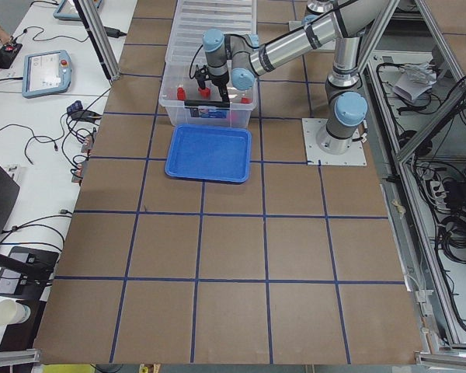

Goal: Place red block in blue tray from box

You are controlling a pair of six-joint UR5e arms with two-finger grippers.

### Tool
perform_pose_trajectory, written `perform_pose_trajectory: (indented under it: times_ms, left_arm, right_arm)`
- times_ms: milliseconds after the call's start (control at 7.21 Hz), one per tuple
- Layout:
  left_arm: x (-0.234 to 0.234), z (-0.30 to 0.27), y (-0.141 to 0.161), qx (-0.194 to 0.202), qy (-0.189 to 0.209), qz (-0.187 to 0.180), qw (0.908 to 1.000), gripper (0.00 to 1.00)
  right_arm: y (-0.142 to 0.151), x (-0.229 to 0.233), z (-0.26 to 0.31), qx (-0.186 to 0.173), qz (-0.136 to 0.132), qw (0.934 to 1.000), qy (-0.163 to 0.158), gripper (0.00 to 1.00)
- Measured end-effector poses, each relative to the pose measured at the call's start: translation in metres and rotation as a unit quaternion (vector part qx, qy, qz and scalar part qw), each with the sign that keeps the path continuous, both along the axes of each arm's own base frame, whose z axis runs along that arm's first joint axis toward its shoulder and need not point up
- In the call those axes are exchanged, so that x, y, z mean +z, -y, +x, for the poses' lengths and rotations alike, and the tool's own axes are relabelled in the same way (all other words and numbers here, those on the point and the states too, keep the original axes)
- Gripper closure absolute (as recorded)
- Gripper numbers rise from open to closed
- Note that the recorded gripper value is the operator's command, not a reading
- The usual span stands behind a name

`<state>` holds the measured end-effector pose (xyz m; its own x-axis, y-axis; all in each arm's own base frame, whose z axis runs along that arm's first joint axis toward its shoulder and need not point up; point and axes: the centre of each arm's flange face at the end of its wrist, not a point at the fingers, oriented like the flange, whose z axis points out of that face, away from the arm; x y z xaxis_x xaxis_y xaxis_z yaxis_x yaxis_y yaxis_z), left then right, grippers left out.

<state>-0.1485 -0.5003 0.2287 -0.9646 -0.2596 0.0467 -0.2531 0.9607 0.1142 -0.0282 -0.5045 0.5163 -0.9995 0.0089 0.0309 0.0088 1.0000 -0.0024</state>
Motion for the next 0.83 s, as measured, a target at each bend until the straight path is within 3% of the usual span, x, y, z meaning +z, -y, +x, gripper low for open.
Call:
perform_pose_trajectory:
  times_ms: [277,693,832]
  left_arm:
    - [-0.020,0.000,0.002,-0.026,-0.002,-0.018,0.9995,0.00]
    - [-0.034,0.000,0.004,-0.072,-0.005,-0.016,0.9972,0.00]
    - [-0.036,0.000,0.003,-0.081,-0.007,-0.014,0.9966,0.21]
  right_arm:
    - [-0.001,-0.001,0.002,0.001,0.002,1.0000,0.001,0.00]
    - [0.000,-0.006,0.002,0.001,0.006,1.0000,0.005,0.00]
    - [0.000,-0.006,0.002,0.001,0.008,1.0000,0.005,0.00]
